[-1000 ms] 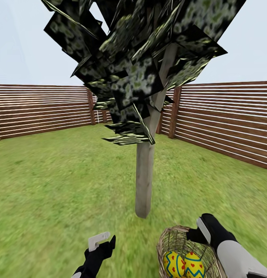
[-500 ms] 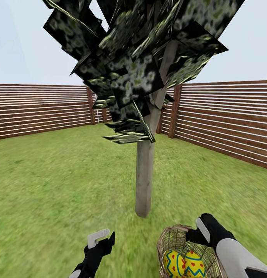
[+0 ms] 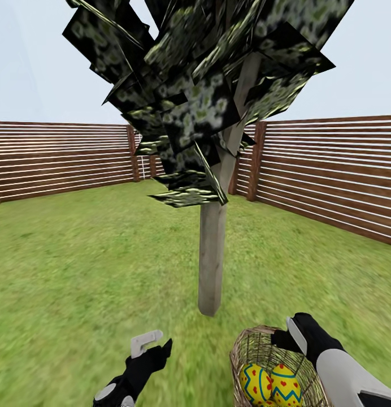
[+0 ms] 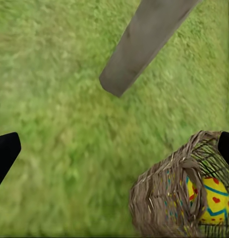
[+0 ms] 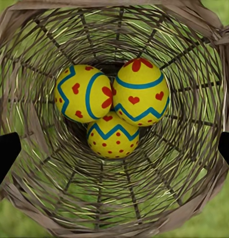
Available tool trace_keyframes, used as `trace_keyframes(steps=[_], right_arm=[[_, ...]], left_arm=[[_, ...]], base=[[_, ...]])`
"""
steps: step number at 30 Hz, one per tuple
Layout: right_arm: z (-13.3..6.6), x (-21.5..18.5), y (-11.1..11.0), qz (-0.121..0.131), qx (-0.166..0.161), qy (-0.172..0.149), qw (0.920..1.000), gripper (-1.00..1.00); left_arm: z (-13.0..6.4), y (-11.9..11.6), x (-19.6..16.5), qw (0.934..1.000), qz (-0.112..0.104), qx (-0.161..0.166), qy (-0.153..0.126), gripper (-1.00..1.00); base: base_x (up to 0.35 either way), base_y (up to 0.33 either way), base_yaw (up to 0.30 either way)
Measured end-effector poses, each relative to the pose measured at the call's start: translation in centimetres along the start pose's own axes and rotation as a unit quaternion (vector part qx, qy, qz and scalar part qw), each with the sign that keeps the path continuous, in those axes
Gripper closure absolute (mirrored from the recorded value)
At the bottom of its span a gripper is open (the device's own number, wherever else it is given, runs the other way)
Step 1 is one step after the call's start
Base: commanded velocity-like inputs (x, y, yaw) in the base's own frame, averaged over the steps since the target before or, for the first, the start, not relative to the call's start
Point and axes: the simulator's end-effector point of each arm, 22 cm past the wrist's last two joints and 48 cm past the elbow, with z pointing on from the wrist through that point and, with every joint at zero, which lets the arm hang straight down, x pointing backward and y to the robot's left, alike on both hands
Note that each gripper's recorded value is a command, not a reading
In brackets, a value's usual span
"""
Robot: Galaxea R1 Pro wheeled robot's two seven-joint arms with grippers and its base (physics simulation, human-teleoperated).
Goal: Take the three Easter eggs out of the wicker basket on the lawn in the garden, then place them on the lawn next to a single tree (choose any tree) so that all three eggs are next to the same tree and none are left in the basket.
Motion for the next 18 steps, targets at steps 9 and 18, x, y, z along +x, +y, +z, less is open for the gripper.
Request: trace_keyframes(steps=[9, 18], right_arm=[[0.9, 0.4, 0.0, 0.000, 0.000, -0.002, 1.0000, -1.00], [2.4, -0.1, 0.0, 0.003, 0.000, -0.032, 0.9995, -1.00]], left_arm=[[-0.7, -1.2, 0.6, 0.9988, -0.010, 0.024, 0.041, -1.00], [-0.2, -0.6, 2.3, 0.9982, -0.010, 0.027, 0.052, -1.00]], base=[[0.000, 0.000, 0.000], [0.000, 0.000, 0.000]])
